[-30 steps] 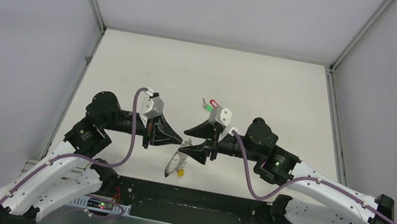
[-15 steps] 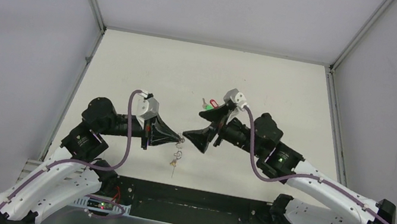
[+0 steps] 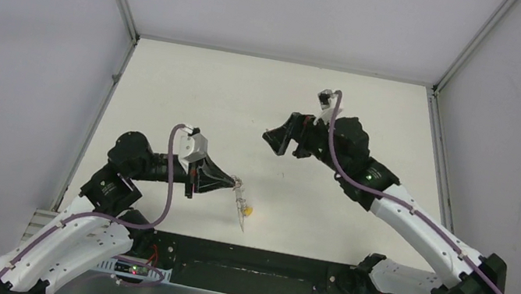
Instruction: Put the keys on the keyring
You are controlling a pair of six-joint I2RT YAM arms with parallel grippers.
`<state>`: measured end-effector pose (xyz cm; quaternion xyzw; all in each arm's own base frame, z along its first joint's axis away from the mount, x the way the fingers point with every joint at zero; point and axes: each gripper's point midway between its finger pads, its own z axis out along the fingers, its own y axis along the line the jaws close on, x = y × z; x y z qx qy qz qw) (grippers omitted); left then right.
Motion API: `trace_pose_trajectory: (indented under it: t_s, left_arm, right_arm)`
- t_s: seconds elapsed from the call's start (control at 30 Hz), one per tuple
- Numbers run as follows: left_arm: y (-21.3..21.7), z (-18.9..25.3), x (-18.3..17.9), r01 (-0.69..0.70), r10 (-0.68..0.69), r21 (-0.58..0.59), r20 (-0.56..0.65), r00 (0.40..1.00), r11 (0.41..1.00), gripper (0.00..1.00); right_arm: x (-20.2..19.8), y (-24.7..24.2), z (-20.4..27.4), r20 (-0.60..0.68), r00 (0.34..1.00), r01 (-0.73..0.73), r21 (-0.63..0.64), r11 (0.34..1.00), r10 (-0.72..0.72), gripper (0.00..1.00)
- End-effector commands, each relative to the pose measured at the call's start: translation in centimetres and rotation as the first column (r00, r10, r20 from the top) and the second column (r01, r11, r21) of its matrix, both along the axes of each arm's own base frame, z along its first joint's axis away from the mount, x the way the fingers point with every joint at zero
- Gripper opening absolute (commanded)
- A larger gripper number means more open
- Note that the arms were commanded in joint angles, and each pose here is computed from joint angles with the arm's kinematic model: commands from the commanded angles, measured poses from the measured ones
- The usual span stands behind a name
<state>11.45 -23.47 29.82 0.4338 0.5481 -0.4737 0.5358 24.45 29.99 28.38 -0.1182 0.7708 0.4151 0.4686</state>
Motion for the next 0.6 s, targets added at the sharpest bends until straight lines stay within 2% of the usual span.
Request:
trace_pose_trajectory:
  t_s: [0.0,0.13,0.33,0.4,0.57]
  left_arm:
    - [0.4,1.7,-1.2,0.053,-0.046,-0.023,0.223,0.974,0.998,0.0]
    - [1.4,2.1,-2.1,0.053,-0.043,-0.012,0.412,0.91,0.999,0.0]
    - [3.1,2.7,-2.3,-0.017,0.013,0.0,0.641,0.768,1.0,0.0]
    - [3.5,2.7,-2.3,-0.035,0.019,0.01,0.678,0.735,0.999,0.0]
    - [4.2,2.8,-2.2,-0.077,0.02,0.044,0.737,0.676,0.996,0.0]
  right_arm:
    - [1.5,-1.2,-4.9,-0.178,0.981,0.049,-0.167,0.985,-0.079,1.0]
    - [1.9,-1.6,-8.0,-0.253,0.963,0.027,-0.25,0.968,-0.092,1.0]
    - [2.8,-3.3,-11.2,-0.279,0.942,0.077,-0.364,0.928,-0.187,1.0]
    - [3.4,-4.6,-12.2,-0.258,0.932,0.124,-0.43,0.894,-0.254,1.0]
    - [3.7,-6.6,-13.9,-0.221,0.926,0.144,-0.54,0.829,-0.305,1.0]
